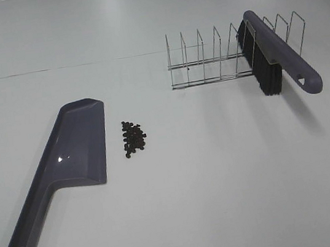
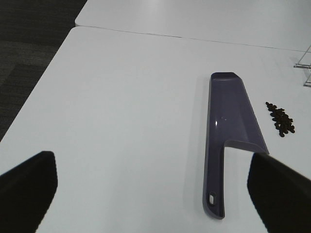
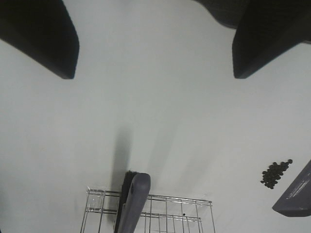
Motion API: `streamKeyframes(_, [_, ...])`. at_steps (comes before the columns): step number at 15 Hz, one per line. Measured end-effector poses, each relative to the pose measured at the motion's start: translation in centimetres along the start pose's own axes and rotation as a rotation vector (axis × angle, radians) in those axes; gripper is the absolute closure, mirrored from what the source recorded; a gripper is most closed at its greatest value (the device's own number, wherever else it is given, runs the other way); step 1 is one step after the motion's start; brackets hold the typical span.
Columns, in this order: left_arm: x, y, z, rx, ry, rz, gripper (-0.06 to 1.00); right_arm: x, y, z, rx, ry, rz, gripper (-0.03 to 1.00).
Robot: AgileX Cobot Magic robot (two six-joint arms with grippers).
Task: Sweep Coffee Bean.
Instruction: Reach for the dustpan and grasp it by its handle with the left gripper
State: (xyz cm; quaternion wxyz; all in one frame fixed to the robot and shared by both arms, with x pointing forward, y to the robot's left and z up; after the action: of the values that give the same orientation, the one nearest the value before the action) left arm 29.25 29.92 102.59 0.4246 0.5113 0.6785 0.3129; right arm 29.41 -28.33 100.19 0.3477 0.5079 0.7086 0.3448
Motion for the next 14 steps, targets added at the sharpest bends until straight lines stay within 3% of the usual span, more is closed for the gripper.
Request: streamKeyframes(14, [0.00,0.00,0.00,0.000,0.000,0.000,-0.05,0.09,-0.26,0.16,0.012,0.005,0.002,0.21])
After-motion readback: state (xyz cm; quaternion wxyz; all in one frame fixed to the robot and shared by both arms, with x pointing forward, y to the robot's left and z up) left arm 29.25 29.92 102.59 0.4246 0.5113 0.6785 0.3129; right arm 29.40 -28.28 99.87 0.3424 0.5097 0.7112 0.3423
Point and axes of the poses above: a point on each arm's last joint axis where the gripper is mounted, z pointing out along that axis toward the gripper, x along the wrist's bending axis when the last joint is at zero, y = z × x, the point moved 7 cm from there along z, pointing out along that axis toward the gripper, and after that the axes turned 10 degrees about -z, right-handed, at the moved point
